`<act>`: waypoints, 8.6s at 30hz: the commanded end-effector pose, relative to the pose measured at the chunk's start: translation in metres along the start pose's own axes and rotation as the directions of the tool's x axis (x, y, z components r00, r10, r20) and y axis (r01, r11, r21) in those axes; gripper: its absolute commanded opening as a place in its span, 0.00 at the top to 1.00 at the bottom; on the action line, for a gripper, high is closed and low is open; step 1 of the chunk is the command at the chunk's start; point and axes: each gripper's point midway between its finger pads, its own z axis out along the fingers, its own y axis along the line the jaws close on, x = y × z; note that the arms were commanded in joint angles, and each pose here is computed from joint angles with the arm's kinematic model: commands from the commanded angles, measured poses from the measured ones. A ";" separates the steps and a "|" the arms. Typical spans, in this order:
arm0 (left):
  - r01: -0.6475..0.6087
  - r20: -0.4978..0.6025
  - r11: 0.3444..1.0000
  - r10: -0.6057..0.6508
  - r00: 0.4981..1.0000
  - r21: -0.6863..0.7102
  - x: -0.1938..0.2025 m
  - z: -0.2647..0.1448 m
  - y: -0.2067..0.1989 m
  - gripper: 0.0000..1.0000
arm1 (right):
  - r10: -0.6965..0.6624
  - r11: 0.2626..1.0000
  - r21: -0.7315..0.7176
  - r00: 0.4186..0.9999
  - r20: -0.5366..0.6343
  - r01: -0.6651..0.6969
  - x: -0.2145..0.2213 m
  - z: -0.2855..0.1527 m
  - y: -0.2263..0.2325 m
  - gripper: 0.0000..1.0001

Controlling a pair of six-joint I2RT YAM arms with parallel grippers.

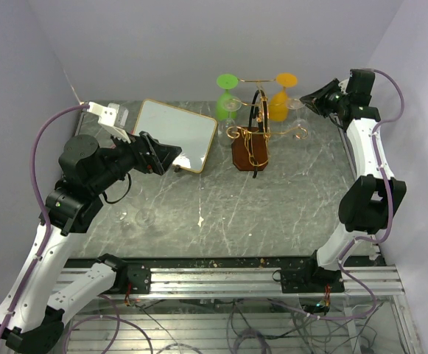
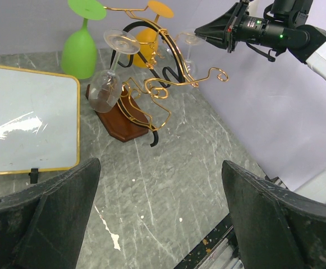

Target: Take the wine glass off the wine glass rack

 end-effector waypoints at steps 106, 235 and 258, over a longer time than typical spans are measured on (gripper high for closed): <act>0.260 -0.026 0.941 -0.260 0.965 0.216 -0.007 0.021 -0.041 0.01 | -0.063 0.720 -0.667 0.975 0.212 0.192 0.053 -0.278 0.220 1.00; -0.147 -0.758 0.887 -0.275 0.591 -0.437 0.169 -0.013 0.062 0.93 | -0.034 0.988 -0.090 0.760 0.649 0.122 0.029 -0.256 0.088 0.04; -0.239 -0.814 0.867 -0.270 0.514 -0.438 0.217 -0.001 0.077 0.93 | -0.053 0.991 -0.055 0.751 0.658 0.119 0.032 -0.264 0.078 0.04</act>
